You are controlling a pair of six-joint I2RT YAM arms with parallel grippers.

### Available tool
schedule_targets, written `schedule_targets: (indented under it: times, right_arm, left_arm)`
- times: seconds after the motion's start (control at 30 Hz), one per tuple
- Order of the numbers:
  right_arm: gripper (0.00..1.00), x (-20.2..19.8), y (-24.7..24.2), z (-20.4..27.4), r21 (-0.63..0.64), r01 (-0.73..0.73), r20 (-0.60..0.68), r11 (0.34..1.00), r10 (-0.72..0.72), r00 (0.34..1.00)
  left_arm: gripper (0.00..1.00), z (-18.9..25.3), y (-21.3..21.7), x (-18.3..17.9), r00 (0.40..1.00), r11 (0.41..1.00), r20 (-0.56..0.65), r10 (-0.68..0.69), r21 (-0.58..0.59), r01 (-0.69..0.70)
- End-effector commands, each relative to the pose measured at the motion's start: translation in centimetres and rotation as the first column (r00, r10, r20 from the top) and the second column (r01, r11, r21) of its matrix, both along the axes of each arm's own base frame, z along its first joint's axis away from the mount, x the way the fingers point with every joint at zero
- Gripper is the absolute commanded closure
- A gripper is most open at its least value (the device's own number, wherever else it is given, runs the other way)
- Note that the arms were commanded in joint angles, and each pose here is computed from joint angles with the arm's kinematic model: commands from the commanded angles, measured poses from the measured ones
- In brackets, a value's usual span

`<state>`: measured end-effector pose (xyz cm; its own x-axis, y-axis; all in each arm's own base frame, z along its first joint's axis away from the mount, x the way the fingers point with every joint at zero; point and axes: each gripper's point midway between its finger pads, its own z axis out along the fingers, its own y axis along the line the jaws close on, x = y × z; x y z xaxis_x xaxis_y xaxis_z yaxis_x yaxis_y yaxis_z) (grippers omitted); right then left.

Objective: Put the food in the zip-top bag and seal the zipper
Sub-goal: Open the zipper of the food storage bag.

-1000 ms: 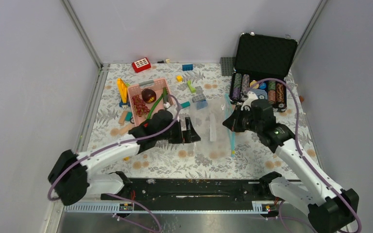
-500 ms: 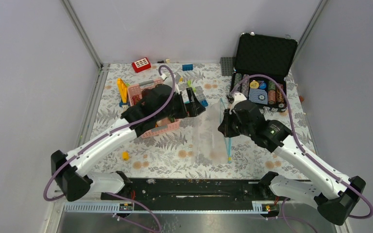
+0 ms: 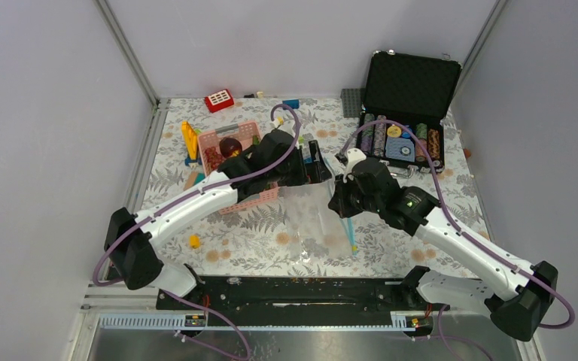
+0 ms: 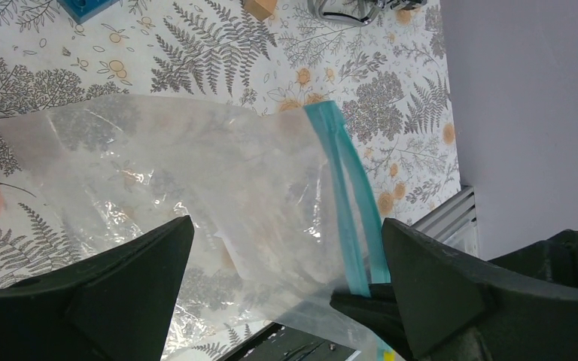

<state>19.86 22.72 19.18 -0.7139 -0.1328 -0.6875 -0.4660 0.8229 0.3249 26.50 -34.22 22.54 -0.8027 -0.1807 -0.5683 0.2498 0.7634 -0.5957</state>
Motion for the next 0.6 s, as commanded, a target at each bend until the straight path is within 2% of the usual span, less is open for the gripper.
schedule_targets:
  times: [0.0,0.17,0.3,0.47,0.57]
  right_arm:
    - [1.0,0.2,1.3,0.7,0.023,-0.045,0.03,0.999,0.044,0.999]
    - [1.0,0.5,1.4,0.6,0.007,-0.03,0.04,1.0,0.03,0.999]
    - [1.0,0.6,1.2,0.6,-0.001,-0.014,0.059,1.0,0.014,0.998]
    - [1.0,0.4,1.7,0.4,0.0,-0.026,0.063,1.0,0.026,0.998]
    - [1.0,0.5,1.8,0.4,-0.017,-0.021,0.079,1.0,0.022,0.997]
  left_arm:
    - [0.01,1.5,-0.9,0.8,0.999,0.998,0.028,0.03,-0.055,-0.029]
    - [0.01,0.7,-1.1,0.8,0.999,0.999,0.029,0.039,-0.019,-0.039]
    - [0.06,-0.6,-0.6,0.6,0.997,0.997,0.025,0.072,0.033,-0.073]
    - [0.18,-0.7,-1.0,0.3,0.996,0.995,0.04,0.084,0.046,-0.086]
    - [0.29,-1.2,-1.6,0.3,0.997,0.996,0.031,0.074,0.056,-0.075]
